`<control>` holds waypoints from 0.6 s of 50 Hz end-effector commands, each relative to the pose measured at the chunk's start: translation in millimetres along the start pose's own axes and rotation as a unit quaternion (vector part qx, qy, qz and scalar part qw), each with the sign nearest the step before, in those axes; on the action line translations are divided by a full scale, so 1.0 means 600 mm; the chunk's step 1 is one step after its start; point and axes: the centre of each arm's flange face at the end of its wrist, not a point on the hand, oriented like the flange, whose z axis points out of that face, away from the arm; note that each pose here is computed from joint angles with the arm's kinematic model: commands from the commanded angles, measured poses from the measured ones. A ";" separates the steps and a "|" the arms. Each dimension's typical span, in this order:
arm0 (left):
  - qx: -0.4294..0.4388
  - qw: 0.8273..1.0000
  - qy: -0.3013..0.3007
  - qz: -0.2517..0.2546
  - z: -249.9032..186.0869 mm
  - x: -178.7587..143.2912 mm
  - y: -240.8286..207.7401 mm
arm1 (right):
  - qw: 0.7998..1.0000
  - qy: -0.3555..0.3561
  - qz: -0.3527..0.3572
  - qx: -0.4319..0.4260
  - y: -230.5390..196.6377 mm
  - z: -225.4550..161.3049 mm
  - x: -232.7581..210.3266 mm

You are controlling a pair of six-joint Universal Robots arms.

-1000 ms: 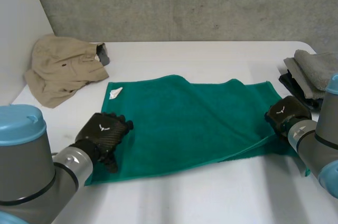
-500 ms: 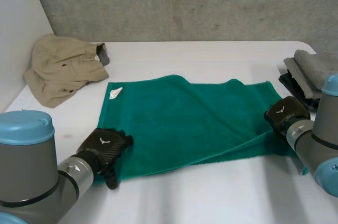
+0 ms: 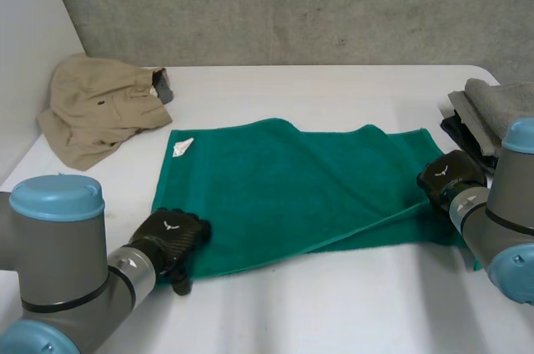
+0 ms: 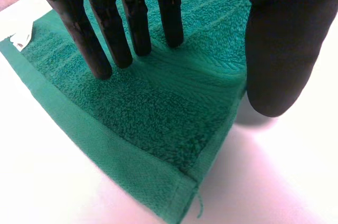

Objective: Fold the laundry.

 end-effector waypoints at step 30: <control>0.068 0.990 -0.097 0.083 -0.091 -0.051 -0.085 | 1.000 -0.021 0.008 -0.012 -0.038 -0.124 0.070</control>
